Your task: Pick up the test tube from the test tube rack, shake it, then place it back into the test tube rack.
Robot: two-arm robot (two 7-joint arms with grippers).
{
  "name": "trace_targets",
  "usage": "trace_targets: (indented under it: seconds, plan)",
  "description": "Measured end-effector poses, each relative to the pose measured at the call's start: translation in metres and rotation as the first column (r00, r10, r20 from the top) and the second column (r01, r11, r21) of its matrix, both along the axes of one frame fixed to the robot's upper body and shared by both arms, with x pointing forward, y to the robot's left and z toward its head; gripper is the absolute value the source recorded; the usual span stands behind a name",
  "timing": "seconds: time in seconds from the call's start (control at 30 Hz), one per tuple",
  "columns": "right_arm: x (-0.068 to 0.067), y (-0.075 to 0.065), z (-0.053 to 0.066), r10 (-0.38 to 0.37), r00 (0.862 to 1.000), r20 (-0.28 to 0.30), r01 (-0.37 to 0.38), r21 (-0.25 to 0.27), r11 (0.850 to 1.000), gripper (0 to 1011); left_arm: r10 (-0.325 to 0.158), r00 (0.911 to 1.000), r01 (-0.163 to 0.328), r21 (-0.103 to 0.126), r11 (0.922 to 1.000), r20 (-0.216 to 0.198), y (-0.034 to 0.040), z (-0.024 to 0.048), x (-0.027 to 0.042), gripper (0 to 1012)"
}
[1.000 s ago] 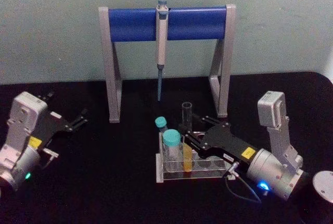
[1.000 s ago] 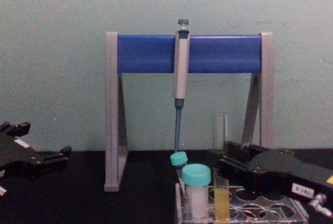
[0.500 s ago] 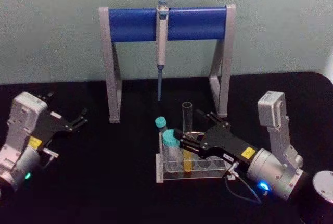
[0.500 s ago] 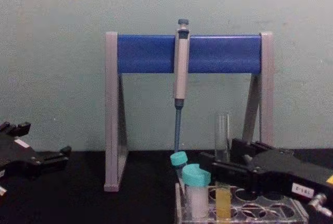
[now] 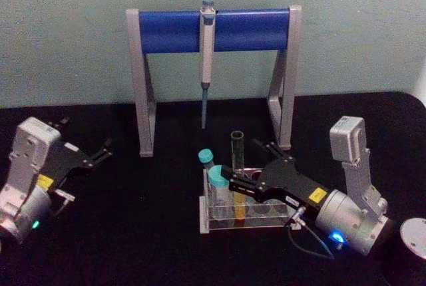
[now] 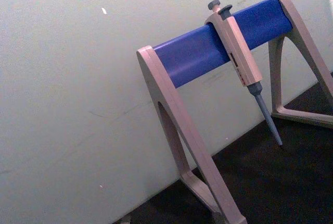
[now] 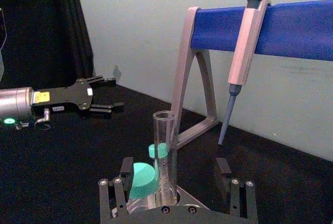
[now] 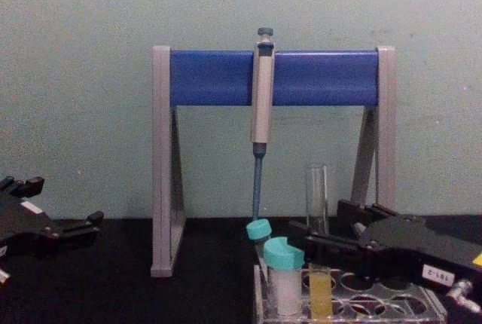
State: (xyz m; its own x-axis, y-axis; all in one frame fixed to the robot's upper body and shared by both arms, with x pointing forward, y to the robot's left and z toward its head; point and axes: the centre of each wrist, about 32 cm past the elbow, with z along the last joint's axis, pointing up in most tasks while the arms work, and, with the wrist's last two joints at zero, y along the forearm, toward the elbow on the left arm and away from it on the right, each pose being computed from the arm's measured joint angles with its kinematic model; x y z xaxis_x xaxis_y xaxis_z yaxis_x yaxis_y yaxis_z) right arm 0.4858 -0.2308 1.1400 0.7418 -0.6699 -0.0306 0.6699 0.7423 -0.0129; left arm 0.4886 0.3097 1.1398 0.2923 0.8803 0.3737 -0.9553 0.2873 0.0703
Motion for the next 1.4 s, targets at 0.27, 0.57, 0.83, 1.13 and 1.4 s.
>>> trace_targets:
  seconds: [0.27, 0.57, 0.83, 1.13, 1.4]
  plan:
    - [0.0, 0.0, 0.0, 0.001, 1.0, 0.001, -0.001, 0.0, 1.0, 1000, 0.0, 1.0, 0.0, 0.0, 1.0, 0.0, 0.0, 0.0, 0.0, 1001]
    - [-0.003, -0.003, 0.017, 0.01, 0.998, 0.063, -0.011, 0.017, 1.0, 1000, 0.0, 1.0, 0.0, 0.0, 1.0, 0.0, 0.0, 0.0, 0.0, 1001]
    - [-0.012, -0.012, 0.046, -0.078, 0.979, 0.188, 0.063, 0.082, 0.995, 1000, 0.0, 1.0, 0.0, 0.0, 1.0, 0.0, 0.0, 0.0, 0.0, 1001]
    - [-0.031, -0.022, 0.045, -0.394, 0.883, 0.256, 0.38, 0.102, 0.919, 1000, 0.0, 1.0, 0.0, 0.0, 1.0, 0.0, 0.0, 0.0, 0.0, 1001]
    - [-0.039, -0.027, 0.01, -0.531, 0.832, 0.16, 0.542, -0.028, 0.84, 1000, 0.0, 1.0, 0.0, 0.0, 1.0, 0.0, 0.0, 0.0001, 0.0, 1001]
